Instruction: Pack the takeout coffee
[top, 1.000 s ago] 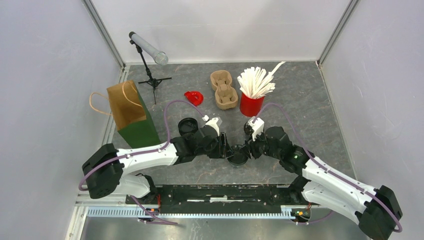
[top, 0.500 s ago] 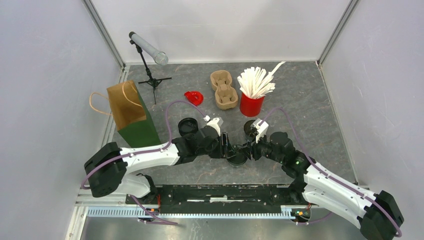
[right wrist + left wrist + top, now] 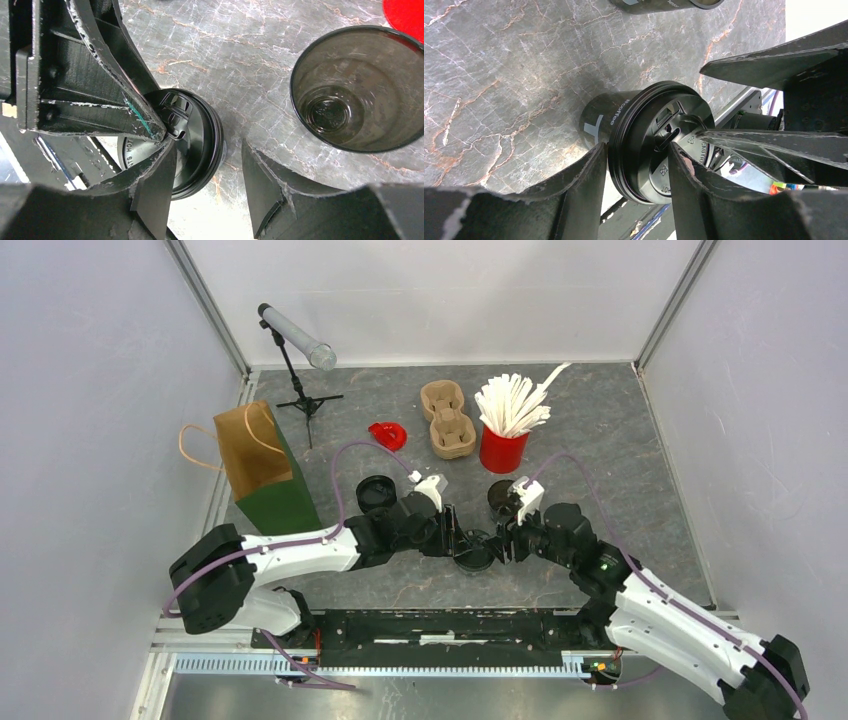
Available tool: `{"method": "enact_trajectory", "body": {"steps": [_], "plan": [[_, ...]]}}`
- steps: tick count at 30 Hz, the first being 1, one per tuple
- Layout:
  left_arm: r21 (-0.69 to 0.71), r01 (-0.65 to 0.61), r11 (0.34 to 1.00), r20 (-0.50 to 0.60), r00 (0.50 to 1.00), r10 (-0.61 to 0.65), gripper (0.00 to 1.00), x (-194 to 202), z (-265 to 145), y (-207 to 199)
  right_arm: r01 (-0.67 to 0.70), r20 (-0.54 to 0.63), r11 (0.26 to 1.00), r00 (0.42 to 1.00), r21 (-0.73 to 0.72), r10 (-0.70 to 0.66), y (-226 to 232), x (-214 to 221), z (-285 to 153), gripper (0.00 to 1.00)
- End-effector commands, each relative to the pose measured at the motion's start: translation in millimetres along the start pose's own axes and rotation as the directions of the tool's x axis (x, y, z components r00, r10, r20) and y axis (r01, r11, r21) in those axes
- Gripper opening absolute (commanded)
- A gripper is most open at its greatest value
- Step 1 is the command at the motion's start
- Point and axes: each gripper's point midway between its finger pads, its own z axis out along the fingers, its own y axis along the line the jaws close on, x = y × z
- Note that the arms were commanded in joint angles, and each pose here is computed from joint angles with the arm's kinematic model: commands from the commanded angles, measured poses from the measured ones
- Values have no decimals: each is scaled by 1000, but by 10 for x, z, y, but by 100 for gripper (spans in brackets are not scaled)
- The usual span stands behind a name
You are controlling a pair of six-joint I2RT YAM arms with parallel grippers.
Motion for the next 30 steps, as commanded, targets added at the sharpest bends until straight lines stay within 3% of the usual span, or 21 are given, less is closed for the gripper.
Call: {"method": "enact_trajectory", "body": {"steps": [1, 10, 17, 30], "plan": [[-158, -124, 980, -91, 990, 110, 53, 267, 7, 511, -44, 42, 999, 998, 30, 43, 14, -197, -133, 58], [-140, -193, 971, -146, 974, 173, 53, 318, 24, 510, -178, 121, 984, 976, -30, 180, 116, -199, -213, 62], [-102, -242, 965, -209, 954, 217, 53, 419, 74, 498, -296, 166, 953, 939, -66, 303, 111, -53, -177, 59], [-61, -311, 948, -263, 922, 286, 53, 498, 82, 519, -305, 210, 952, 931, 5, 298, -39, -42, -233, 55]]}}
